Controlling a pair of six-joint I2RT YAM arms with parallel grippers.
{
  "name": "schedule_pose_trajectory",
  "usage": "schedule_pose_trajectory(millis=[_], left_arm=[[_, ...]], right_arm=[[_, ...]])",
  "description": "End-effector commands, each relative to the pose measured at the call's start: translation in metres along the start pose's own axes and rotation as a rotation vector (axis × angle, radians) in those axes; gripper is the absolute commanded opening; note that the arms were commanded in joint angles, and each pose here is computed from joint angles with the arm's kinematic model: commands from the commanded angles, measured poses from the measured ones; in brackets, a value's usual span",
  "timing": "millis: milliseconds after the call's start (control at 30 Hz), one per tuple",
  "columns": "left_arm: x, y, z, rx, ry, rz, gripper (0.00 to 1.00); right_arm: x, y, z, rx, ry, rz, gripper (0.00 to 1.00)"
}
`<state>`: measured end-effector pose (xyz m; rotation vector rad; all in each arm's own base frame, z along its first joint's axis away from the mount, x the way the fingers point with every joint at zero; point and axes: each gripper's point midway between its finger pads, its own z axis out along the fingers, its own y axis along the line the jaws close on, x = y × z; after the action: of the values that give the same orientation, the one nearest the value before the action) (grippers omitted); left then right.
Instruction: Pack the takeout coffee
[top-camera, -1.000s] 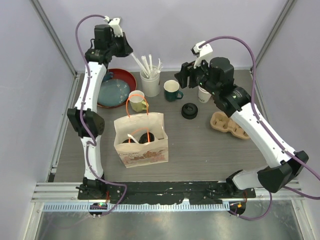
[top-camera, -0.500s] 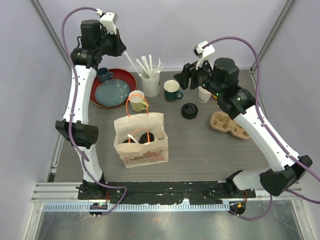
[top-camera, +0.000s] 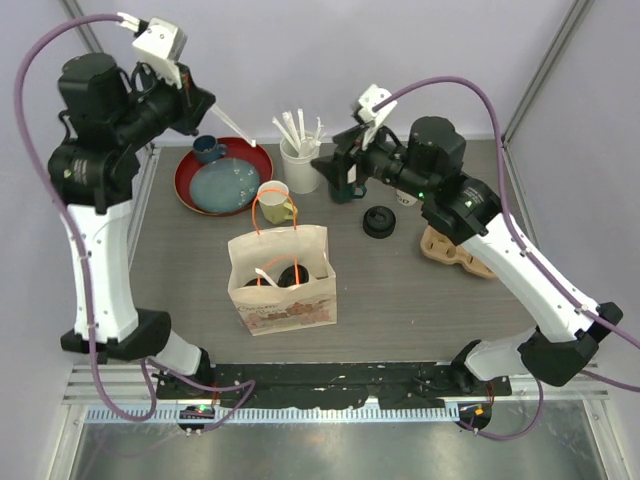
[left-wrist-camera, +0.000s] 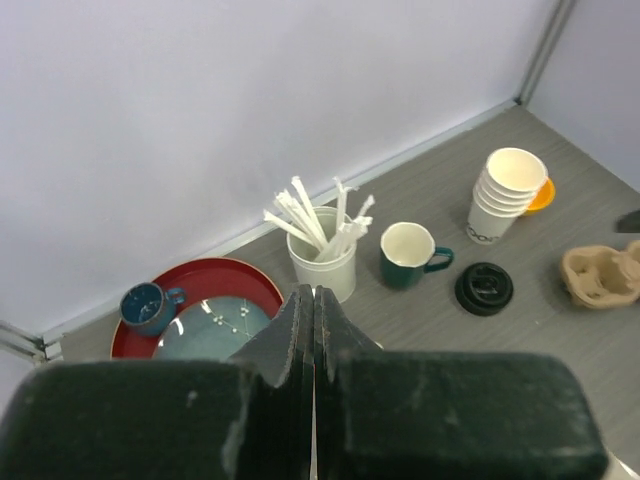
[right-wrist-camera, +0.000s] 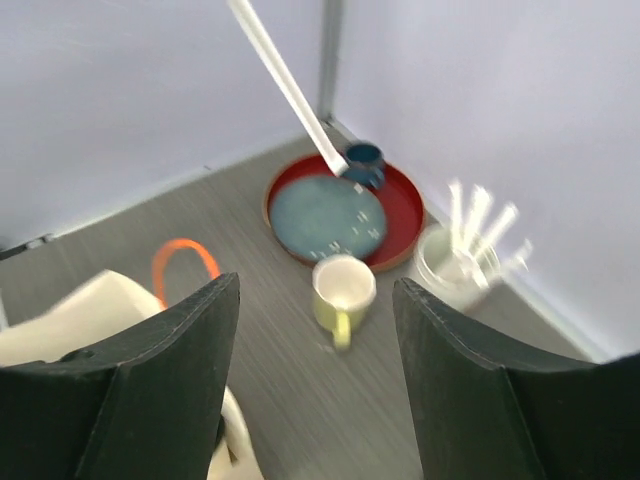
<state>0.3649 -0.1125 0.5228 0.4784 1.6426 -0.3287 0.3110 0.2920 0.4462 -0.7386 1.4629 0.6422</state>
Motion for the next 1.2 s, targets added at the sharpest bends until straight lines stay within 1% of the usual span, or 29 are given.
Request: schedule_pose_trajectory(millis=[0,33,100,133,200,267,300,333,400,500,533,600,633,700,733,767,800,833,867,900,933,967,1000,1033,1100,1167], left_arm=[[0.014,-0.036,-0.038,0.13,0.059,-0.002,0.0],[0.013,-0.041,-0.047,0.147,0.057,0.001,0.0],[0.02,-0.052,-0.056,0.188,0.079,-0.014,0.0],[0.019,-0.056,-0.063,0.198,0.073,-0.013,0.0],[0.02,-0.066,-0.069,0.24,0.075,-0.029,0.0],[0.019,-0.073,-0.076,0.27,0.071,-0.039,0.0],[0.018,-0.077,-0.078,0.289,0.069,-0.053,0.0],[0.017,-0.079,-0.079,0.298,0.067,-0.058,0.0],[0.015,-0.083,-0.083,0.314,0.061,-0.062,0.0],[0.013,-0.089,-0.087,0.339,0.055,-0.068,0.0],[0.012,-0.092,-0.088,0.356,0.054,-0.074,0.0],[0.01,-0.094,-0.091,0.366,0.047,-0.075,0.0],[0.01,-0.094,-0.091,0.367,0.047,-0.076,0.0],[0.009,-0.095,-0.093,0.365,0.043,-0.069,0.0],[0.008,-0.094,-0.094,0.361,0.042,-0.065,0.0],[0.008,-0.093,-0.094,0.353,0.041,-0.06,0.0],[0.008,-0.091,-0.093,0.344,0.042,-0.058,0.0],[0.007,-0.088,-0.091,0.33,0.038,-0.053,0.0],[0.008,-0.079,-0.088,0.275,0.041,-0.052,0.21],[0.005,-0.073,-0.087,0.238,0.028,-0.046,0.44],[0.006,-0.065,-0.083,0.198,0.031,-0.046,0.96],[0.005,-0.055,-0.081,0.14,0.03,-0.041,1.0],[0.005,-0.05,-0.079,0.115,0.029,-0.038,1.0],[0.006,-0.047,-0.078,0.1,0.032,-0.035,1.0],[0.007,-0.036,-0.073,0.047,0.03,-0.028,1.0],[0.021,-0.023,-0.065,-0.015,0.067,-0.033,1.0]], right_arm=[[-0.062,0.056,0.009,-0.115,-0.164,-0.178,0.69],[-0.076,0.062,0.008,-0.124,-0.198,-0.195,0.7],[-0.077,0.08,0.021,-0.158,-0.205,-0.199,0.7],[-0.089,0.085,0.023,-0.165,-0.24,-0.199,0.71],[-0.085,0.095,0.039,-0.188,-0.243,-0.199,0.72],[-0.093,0.108,0.046,-0.217,-0.265,-0.206,0.72],[-0.083,0.115,0.059,-0.239,-0.244,-0.205,0.72],[-0.092,0.123,0.058,-0.273,-0.265,-0.205,0.72],[-0.085,0.133,0.072,-0.306,-0.251,-0.203,0.72],[-0.101,0.138,0.078,-0.303,-0.286,-0.207,0.71],[-0.091,0.139,0.09,-0.3,-0.259,-0.203,0.65],[-0.096,0.139,0.094,-0.299,-0.264,-0.217,0.53],[-0.087,0.14,0.099,-0.305,-0.236,-0.219,0.39],[-0.084,0.135,0.101,-0.28,-0.223,-0.221,0.22],[-0.09,0.132,0.097,-0.261,-0.236,-0.223,0.04],[-0.091,0.125,0.096,-0.221,-0.236,-0.22,0.01],[-0.084,0.119,0.097,-0.191,-0.219,-0.219,0.01],[-0.092,0.113,0.093,-0.155,-0.241,-0.22,0.01],[-0.101,0.104,0.084,-0.112,-0.259,-0.218,0.01],[-0.101,0.083,0.082,0.003,-0.249,-0.211,0.01],[-0.106,0.073,0.076,0.058,-0.256,-0.221,0.01],[-0.118,0.06,0.062,0.122,-0.277,-0.217,0.01],[-0.121,0.042,0.054,0.218,-0.276,-0.21,0.01],[-0.126,0.034,0.045,0.264,-0.281,-0.215,0.01],[-0.139,0.021,0.02,0.33,-0.302,-0.211,0.01],[-0.144,0.021,-0.001,0.313,-0.309,-0.216,0.01]])
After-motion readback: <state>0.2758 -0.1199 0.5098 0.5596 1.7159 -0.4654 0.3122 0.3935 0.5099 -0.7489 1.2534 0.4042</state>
